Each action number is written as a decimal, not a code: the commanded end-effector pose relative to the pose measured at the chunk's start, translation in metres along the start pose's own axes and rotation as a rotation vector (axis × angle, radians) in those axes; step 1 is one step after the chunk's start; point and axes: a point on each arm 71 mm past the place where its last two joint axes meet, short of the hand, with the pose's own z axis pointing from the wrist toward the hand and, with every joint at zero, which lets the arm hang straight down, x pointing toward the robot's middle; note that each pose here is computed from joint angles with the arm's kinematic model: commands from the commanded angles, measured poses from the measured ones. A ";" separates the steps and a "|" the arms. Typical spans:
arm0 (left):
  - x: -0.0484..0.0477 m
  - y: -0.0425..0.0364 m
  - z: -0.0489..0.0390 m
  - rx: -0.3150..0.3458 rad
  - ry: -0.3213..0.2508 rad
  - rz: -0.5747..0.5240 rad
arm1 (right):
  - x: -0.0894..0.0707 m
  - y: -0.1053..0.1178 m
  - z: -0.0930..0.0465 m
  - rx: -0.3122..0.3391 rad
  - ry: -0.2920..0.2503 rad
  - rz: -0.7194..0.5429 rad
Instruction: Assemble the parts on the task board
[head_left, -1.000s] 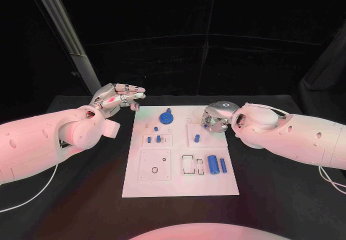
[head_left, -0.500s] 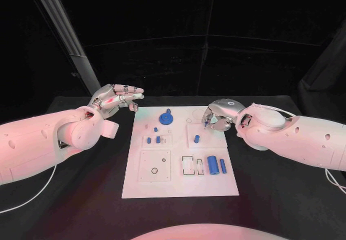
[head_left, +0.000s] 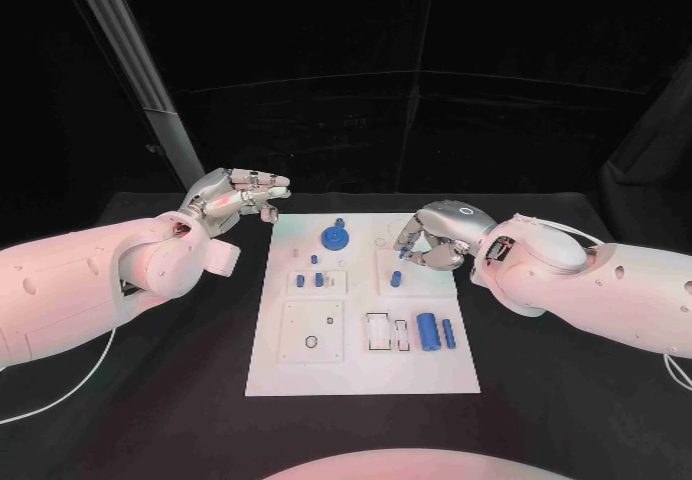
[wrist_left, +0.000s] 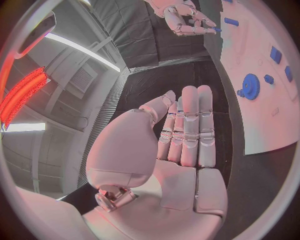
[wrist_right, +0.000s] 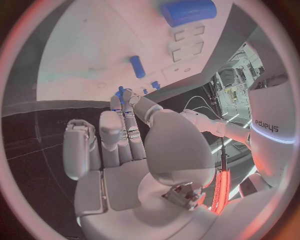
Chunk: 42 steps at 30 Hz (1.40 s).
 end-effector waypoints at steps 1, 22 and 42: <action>0.0024 -0.0016 0.0007 0.011 0.009 -0.009 | -0.004 0.021 0.004 -0.066 -0.055 0.054; 0.0134 -0.0019 0.0041 0.017 0.033 -0.018 | 0.059 0.095 0.035 -0.204 0.134 0.112; 0.0170 -0.0014 0.0060 0.013 0.044 -0.021 | 0.079 0.108 0.042 -0.212 0.176 0.071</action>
